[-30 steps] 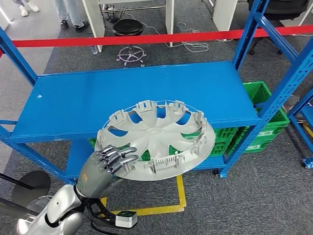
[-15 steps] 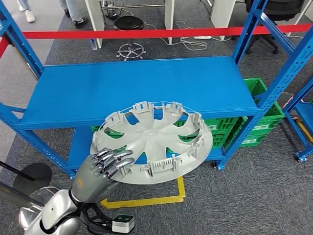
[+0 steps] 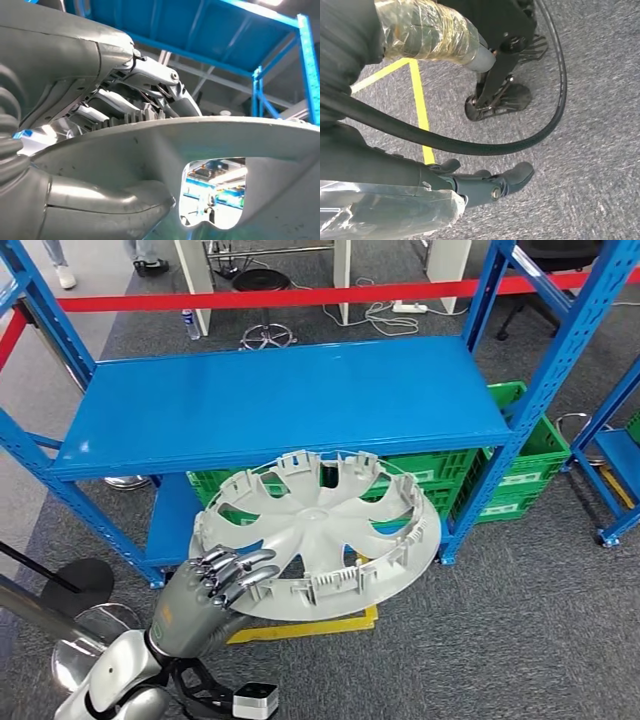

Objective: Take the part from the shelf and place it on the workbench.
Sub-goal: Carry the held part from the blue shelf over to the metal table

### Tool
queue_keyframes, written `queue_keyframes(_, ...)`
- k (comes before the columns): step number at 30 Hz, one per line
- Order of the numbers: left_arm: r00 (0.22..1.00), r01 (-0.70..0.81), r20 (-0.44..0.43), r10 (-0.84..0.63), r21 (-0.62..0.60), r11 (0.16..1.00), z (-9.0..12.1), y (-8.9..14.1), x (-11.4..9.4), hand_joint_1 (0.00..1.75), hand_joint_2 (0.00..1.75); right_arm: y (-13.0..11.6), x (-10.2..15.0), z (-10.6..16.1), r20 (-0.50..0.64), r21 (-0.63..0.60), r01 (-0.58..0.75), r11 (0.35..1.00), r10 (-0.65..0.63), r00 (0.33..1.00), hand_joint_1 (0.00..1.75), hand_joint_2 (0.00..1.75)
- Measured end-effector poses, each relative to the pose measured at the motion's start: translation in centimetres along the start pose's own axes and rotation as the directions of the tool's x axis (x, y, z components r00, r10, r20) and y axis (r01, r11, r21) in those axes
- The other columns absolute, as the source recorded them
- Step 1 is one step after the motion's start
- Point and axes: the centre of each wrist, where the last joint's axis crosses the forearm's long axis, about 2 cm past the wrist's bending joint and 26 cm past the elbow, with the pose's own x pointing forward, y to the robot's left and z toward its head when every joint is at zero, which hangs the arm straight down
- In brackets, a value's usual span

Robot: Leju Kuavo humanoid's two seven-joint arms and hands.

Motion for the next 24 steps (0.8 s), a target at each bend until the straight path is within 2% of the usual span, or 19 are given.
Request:
queue_keyframes(14, 0.999, 0.032, -0.029, -0.032, 0.004, 0.999, 0.48, 0.14, -0.06, 1.75, 1.75, -0.08, 0.09, -0.04, 0.003, -0.046, -0.104, 0.994, 0.104, 0.995, 0.00, 1.75)
queue_keyframes(24, 0.999, 0.032, -0.033, -0.032, 0.001, 0.999, 0.72, 0.16, -0.03, 1.75, 1.75, 0.04, 0.28, -0.12, 0.008, -0.041, -0.120, 0.992, 0.120, 0.993, 0.00, 1.75)
